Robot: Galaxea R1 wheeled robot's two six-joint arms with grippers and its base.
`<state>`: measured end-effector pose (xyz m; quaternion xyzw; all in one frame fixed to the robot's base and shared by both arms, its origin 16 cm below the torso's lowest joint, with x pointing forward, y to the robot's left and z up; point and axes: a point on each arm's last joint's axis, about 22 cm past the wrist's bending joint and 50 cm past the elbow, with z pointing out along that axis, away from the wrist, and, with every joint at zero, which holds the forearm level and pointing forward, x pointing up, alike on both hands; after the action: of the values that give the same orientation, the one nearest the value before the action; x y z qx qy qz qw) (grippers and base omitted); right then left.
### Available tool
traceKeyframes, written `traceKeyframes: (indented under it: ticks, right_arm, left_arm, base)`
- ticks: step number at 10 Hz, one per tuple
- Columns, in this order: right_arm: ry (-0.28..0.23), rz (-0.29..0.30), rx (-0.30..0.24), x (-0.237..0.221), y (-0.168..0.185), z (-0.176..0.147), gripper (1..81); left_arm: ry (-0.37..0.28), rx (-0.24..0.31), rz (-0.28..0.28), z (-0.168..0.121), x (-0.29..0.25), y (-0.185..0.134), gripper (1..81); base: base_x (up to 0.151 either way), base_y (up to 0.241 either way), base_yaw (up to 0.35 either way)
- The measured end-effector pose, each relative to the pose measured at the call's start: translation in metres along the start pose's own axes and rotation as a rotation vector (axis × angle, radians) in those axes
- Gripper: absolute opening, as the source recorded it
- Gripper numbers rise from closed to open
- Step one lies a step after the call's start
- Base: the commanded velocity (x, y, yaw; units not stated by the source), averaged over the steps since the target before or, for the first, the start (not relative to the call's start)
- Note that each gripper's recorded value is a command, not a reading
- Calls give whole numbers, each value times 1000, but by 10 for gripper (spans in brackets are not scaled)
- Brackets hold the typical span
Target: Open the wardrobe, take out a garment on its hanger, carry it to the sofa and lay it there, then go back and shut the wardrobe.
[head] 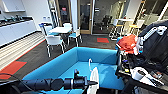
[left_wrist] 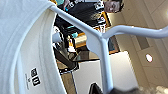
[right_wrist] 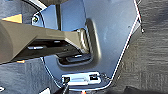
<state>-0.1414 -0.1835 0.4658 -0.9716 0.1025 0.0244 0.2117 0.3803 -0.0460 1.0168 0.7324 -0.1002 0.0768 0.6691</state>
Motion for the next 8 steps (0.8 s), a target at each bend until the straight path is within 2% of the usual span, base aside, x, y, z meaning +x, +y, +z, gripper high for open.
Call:
traceKeyframes:
  ticks: [8]
  right_arm:
    - [3, -3, 0, 2, 0, 0, 811]
  left_arm:
    - [5, 9, -12, -4, -3, -6, 10]
  base:
    - [0, 0, 0]
